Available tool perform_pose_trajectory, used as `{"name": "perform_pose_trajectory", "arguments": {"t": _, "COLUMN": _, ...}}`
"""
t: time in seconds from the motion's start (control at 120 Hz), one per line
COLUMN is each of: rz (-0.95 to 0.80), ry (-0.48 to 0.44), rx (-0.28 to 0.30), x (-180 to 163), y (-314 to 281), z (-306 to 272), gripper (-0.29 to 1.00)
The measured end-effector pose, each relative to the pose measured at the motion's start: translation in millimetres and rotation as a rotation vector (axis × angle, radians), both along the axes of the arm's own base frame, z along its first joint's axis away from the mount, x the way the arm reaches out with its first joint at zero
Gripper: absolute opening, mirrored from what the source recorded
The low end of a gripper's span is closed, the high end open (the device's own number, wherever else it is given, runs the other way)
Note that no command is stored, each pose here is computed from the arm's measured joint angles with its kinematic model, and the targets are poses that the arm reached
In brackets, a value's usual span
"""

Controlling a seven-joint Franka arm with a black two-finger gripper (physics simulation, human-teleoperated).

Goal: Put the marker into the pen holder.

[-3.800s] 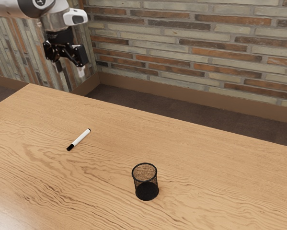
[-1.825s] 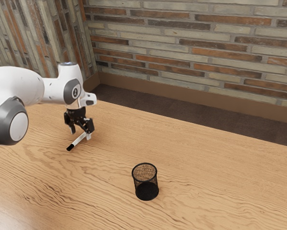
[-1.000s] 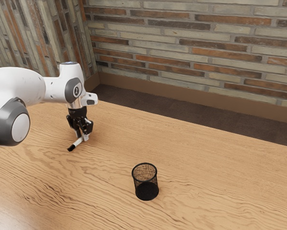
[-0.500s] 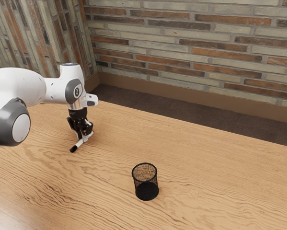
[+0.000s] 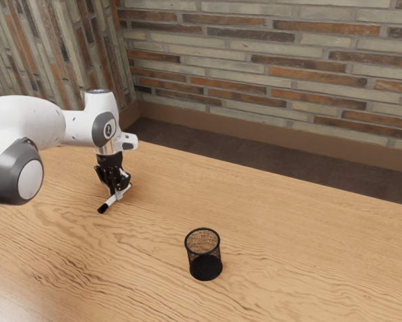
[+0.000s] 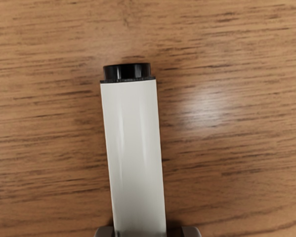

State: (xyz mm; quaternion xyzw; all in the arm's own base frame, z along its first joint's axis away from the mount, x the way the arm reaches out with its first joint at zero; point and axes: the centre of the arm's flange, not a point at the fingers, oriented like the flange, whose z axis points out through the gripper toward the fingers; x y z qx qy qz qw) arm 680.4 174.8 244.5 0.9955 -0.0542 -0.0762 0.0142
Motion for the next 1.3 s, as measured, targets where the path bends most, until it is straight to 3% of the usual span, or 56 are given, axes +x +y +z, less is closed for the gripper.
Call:
{"name": "perform_pose_trajectory", "arguments": {"t": 0.55, "rz": -0.003, "ry": 0.0, "rx": -0.002, "x": 1, "y": -2, "z": -2, "gripper": 0.06}}
{"name": "perform_pose_trajectory", "arguments": {"t": 0.65, "rz": -0.002, "ry": 0.0, "rx": -0.001, "x": 1, "y": -1, "z": -3, "gripper": 0.11}}
{"name": "perform_pose_trajectory", "arguments": {"t": 0.867, "rz": -0.011, "ry": -0.045, "rx": 0.009, "x": 6, "y": -4, "z": 22, "gripper": 0.02}}
{"name": "perform_pose_trajectory", "arguments": {"t": 1.033, "rz": -0.063, "ry": -0.178, "rx": -0.022, "x": 1, "y": -46, "z": 113, "gripper": 0.0}}
{"name": "perform_pose_trajectory", "arguments": {"t": 1.167, "rz": -0.18, "ry": -0.341, "rx": -0.054, "x": -49, "y": -129, "z": 198, "gripper": 0.0}}
{"name": "perform_pose_trajectory", "arguments": {"t": 1.3, "rz": -0.289, "ry": -0.472, "rx": -0.047, "x": -93, "y": -201, "z": 210, "gripper": -0.01}}
